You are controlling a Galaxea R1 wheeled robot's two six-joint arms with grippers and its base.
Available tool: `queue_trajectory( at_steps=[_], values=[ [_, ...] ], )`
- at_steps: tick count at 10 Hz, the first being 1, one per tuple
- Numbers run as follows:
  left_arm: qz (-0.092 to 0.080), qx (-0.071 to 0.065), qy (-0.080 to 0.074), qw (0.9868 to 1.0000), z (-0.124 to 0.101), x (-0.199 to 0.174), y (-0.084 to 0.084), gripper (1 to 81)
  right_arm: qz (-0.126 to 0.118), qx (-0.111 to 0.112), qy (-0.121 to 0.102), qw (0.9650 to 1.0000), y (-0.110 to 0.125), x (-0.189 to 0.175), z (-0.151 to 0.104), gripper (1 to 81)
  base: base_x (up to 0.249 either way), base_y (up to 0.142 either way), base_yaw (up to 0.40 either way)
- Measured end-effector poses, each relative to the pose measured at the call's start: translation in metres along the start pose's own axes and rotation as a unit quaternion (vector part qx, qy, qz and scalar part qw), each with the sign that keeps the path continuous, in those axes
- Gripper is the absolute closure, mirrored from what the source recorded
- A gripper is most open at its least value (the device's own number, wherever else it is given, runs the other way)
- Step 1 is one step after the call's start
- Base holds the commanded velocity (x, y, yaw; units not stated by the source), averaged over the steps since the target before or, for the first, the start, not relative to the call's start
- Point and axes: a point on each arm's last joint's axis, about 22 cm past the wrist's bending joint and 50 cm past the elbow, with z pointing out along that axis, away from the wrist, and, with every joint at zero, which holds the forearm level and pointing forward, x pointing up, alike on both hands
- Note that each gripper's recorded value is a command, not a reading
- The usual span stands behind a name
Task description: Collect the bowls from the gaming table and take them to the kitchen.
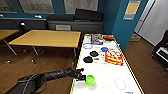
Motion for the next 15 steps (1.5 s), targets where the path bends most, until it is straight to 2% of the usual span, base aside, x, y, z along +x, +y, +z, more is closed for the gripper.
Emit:
queue_trajectory(
  at_steps=[1,2,3,5,6,7,8,10,12,13,14,15],
  values=[
    [-0.008,0.01,0.004,0.9999,-0.027,-0.009,-0.032,81.1,0.001,0.0,-0.001,1.0,0.0,-0.001,0.0,81.1,0.0,0.0,0.0],
    [-0.021,0.018,0.001,0.9996,-0.048,-0.027,-0.061,81.1,0.001,0.001,-0.008,1.0,-0.001,-0.004,0.0,81.1,0.0,0.0,0.0],
    [-0.035,0.021,-0.003,0.9992,-0.063,-0.05,-0.084,81.1,0.001,0.002,-0.014,0.9999,-0.002,-0.008,0.0,81.1,0.0,0.0,0.0],
    [-0.053,0.016,-0.005,0.9985,-0.084,-0.097,-0.112,81.1,0.001,0.002,-0.018,0.9998,-0.002,-0.012,-0.001,81.1,0.0,0.0,0.0],
    [-0.067,0.021,-0.01,0.9975,-0.091,-0.131,-0.132,81.1,0.001,0.001,-0.018,0.9998,-0.001,-0.013,-0.001,81.1,0.0,0.0,0.0],
    [-0.09,0.025,-0.023,0.9954,-0.093,-0.173,-0.153,81.1,0.001,0.001,-0.019,0.9998,-0.001,-0.014,-0.001,81.1,0.0,0.0,0.0],
    [-0.109,0.024,-0.029,0.9933,-0.095,-0.21,-0.165,81.1,0.001,0.003,-0.019,0.9998,-0.003,-0.016,0.001,81.1,0.0,0.0,0.0],
    [-0.131,0.024,-0.017,0.9909,-0.107,-0.26,-0.188,81.1,0.002,0.005,-0.021,0.9998,-0.006,-0.019,0.002,81.1,0.0,0.0,0.0],
    [-0.15,0.02,-0.02,0.9882,-0.106,-0.318,-0.199,81.1,0.001,0.0,-0.022,0.9998,-0.001,-0.02,0.001,81.1,0.0,0.0,0.0],
    [-0.162,0.018,-0.022,0.9863,-0.104,-0.349,-0.203,81.1,0.002,0.001,-0.023,0.9997,-0.003,-0.022,0.003,81.1,0.0,0.0,0.0],
    [-0.173,0.025,-0.021,0.9843,-0.104,-0.376,-0.216,81.1,0.003,0.004,-0.026,0.9997,-0.007,-0.025,0.006,81.1,0.0,0.0,0.0],
    [-0.181,0.04,-0.022,0.9824,-0.105,-0.402,-0.234,81.1,0.004,0.007,-0.028,0.9996,-0.01,-0.028,0.007,81.1,0.0,0.0,0.0]
  ],
)
